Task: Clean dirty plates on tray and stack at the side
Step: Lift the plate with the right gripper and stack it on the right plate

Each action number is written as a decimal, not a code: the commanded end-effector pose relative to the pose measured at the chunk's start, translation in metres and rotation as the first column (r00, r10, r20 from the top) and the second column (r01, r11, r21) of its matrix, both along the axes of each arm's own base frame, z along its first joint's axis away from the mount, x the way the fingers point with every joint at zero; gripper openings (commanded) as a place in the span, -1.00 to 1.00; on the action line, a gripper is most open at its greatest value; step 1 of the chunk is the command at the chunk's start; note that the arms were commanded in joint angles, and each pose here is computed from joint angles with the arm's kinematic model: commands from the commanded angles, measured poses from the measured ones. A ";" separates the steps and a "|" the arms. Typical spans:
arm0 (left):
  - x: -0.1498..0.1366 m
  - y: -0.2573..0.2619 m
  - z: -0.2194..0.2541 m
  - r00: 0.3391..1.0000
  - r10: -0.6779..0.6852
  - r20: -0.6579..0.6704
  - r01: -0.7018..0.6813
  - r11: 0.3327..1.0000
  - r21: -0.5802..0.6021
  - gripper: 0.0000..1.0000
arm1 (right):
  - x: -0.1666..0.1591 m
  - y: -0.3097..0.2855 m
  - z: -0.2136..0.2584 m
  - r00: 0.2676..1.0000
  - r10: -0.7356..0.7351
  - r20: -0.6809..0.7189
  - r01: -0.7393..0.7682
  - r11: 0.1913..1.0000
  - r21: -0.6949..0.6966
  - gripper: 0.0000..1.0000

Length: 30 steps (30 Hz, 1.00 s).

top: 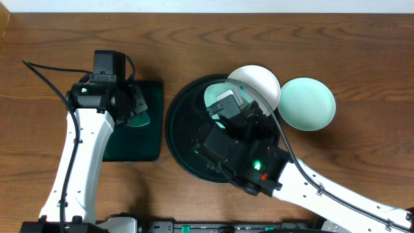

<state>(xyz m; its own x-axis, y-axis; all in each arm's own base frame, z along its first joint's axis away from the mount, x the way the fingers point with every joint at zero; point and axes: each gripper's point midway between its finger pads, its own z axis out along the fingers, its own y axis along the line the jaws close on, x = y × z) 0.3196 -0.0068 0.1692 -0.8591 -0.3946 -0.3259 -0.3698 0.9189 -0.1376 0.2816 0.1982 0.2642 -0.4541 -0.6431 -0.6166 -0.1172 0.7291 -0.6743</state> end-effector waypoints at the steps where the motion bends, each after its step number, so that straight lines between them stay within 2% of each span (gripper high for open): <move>1: 0.006 0.002 0.009 1.000 -0.009 0.029 0.009 1.000 0.010 -0.86 | -0.003 -0.005 0.042 0.986 -0.007 0.166 0.034 0.986 -0.163 -0.98; 8: 0.006 0.002 0.009 1.000 -0.009 0.029 0.009 1.000 0.010 -0.85 | -0.010 0.009 0.058 0.972 0.016 0.235 0.027 0.984 -0.177 -0.98; 12: 0.005 0.002 0.009 1.000 -0.009 0.028 0.009 1.000 0.010 -0.85 | -0.009 0.024 0.030 0.990 0.107 0.090 -0.095 0.988 -0.124 -0.98; 13: 0.005 0.002 0.008 1.000 -0.009 0.026 0.009 1.000 0.010 -0.85 | -0.010 0.031 0.008 0.992 0.128 -0.006 -0.127 0.992 0.008 -0.97; 14: 0.005 0.002 0.008 1.000 -0.009 0.026 0.009 1.000 0.010 -0.85 | -0.010 0.032 0.004 0.991 0.129 -0.028 -0.128 0.991 0.041 -0.97; 17: 0.003 0.002 0.004 1.000 -0.009 0.015 0.009 1.000 0.011 -0.86 | -0.009 0.045 -0.030 0.956 0.194 -0.221 -0.131 0.954 0.269 -0.98; 20: 0.000 0.002 0.000 1.000 -0.009 0.002 0.009 1.000 0.011 -0.85 | -0.004 0.046 -0.051 0.893 0.247 -0.376 -0.050 0.885 0.462 -0.97; 24: 0.000 0.002 -0.001 1.000 -0.009 -0.002 0.009 1.000 0.012 -0.85 | 0.015 0.024 -0.050 0.841 0.274 -0.466 0.080 0.789 0.609 -0.97; 25: 0.000 0.002 -0.001 1.000 -0.009 -0.002 0.009 1.000 0.012 -0.86 | 0.027 0.005 -0.044 0.832 0.266 -0.487 0.149 0.738 0.658 -0.98; 30: 0.000 0.002 -0.001 1.000 -0.009 -0.002 0.010 1.000 0.011 -0.85 | 0.062 -0.097 -0.033 0.835 0.098 -0.542 0.394 0.581 0.712 -0.97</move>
<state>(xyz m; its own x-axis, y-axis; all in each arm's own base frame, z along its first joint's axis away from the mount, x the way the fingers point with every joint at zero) 0.3198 -0.0068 0.1692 -0.8589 -0.3943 -0.3268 -0.3692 0.9190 -0.1383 0.3337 0.1340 0.2100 -0.8606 -0.0932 -0.5007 -0.1699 0.9793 0.1099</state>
